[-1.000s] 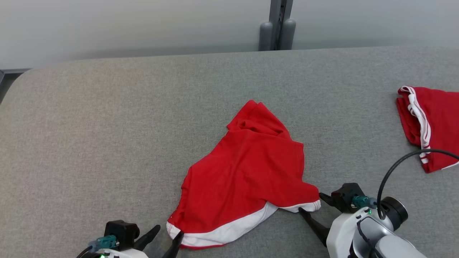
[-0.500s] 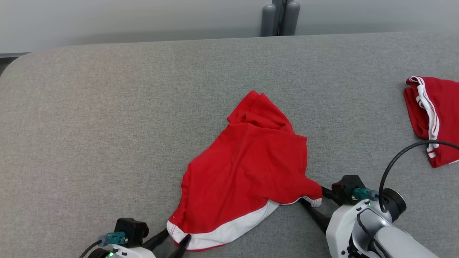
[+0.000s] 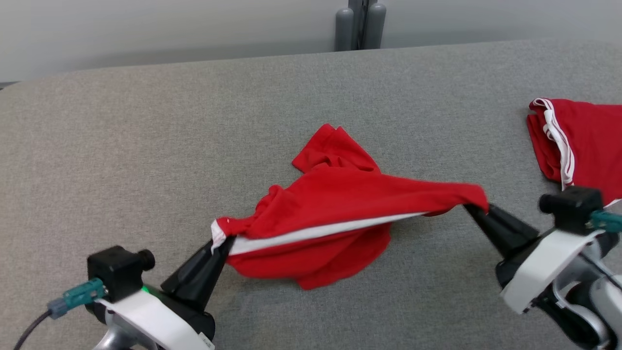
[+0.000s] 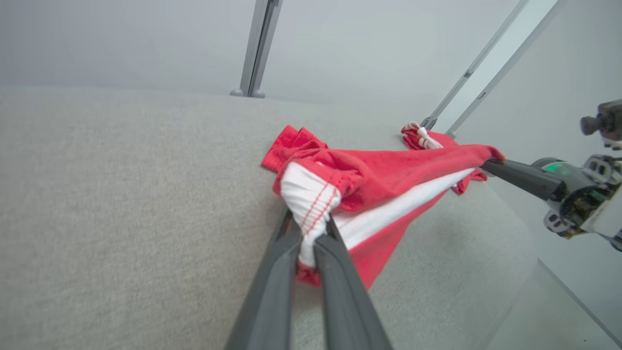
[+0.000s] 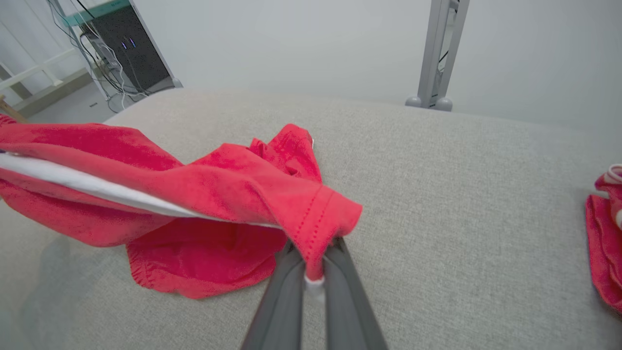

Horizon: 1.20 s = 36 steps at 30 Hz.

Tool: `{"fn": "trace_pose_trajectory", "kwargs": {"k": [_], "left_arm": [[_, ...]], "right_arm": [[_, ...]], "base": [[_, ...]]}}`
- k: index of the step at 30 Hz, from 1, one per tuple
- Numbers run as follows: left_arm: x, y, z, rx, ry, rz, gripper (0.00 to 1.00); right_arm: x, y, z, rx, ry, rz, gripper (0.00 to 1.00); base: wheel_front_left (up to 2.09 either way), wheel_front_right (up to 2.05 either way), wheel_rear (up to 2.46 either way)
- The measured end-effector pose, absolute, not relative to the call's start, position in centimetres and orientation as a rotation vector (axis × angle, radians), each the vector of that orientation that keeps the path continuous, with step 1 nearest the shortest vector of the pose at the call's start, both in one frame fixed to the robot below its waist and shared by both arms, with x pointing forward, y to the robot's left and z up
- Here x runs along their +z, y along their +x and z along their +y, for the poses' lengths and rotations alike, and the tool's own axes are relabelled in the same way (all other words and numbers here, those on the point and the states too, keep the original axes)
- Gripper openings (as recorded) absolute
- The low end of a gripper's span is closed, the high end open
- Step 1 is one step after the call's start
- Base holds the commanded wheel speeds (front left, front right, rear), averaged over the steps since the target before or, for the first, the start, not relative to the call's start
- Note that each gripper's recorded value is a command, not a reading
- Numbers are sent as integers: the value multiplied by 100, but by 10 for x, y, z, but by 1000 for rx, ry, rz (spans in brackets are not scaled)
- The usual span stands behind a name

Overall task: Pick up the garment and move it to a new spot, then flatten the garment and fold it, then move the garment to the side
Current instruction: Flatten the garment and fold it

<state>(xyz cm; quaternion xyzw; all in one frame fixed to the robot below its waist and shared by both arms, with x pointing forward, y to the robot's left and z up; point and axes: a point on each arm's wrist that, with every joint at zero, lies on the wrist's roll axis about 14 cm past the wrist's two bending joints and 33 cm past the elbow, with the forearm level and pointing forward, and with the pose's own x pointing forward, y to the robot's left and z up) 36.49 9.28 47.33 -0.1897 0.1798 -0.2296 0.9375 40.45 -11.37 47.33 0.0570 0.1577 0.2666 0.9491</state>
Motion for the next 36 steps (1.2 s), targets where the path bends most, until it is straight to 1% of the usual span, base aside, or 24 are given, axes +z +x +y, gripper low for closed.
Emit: {"fn": "trace_pose_trajectory", "kwargs": {"k": [2,6,8,10,13,15,16,18,21,22,24,26,28,31,33,36], "left_arm": [[503,374,90,-496,-386,292,0],[561,398,77,-575,-384,148,0],[580,418,71,-609,-375,109,0],[600,448,71,-618,-336,49,0],[629,508,75,-597,-313,-42,0],[643,553,77,-572,-281,-89,0],[652,597,78,-541,-238,-128,0],[662,637,84,-481,-219,-206,0],[669,683,87,-420,-184,-304,0],[674,694,87,-409,-194,-346,0],[680,713,87,-378,-204,-425,0],[669,728,85,-369,-222,-454,0],[643,739,83,-356,-223,-439,0],[598,751,79,-351,-231,-373,0],[562,756,79,-348,-227,-304,0],[485,749,81,-334,-223,-139,0]], "right_arm": [[498,408,-125,535,139,273,0],[565,424,-137,551,173,117,0],[594,439,-145,551,153,51,0],[620,461,-153,544,108,-4,0],[645,505,-159,532,83,-53,0],[653,541,-163,507,83,-59,0],[658,581,-164,475,95,-74,0],[661,621,-162,437,106,-100,0],[674,669,-154,382,149,-204,0],[683,681,-153,361,164,-265,0],[690,701,-145,346,176,-326,0],[684,715,-140,329,195,-361,0],[664,727,-137,320,189,-339,0],[621,738,-131,319,178,-265,0],[574,738,-126,332,155,-172,0],[492,721,-120,351,158,-9,0]], "base": [[0,0,0],[0,0,0],[0,0,0],[0,0,0],[0,0,0],[0,0,0],[0,0,0],[0,0,0],[0,0,0],[0,0,0],[0,0,0],[0,0,0],[0,0,0],[0,0,0],[0,0,0],[0,0,0]]}}
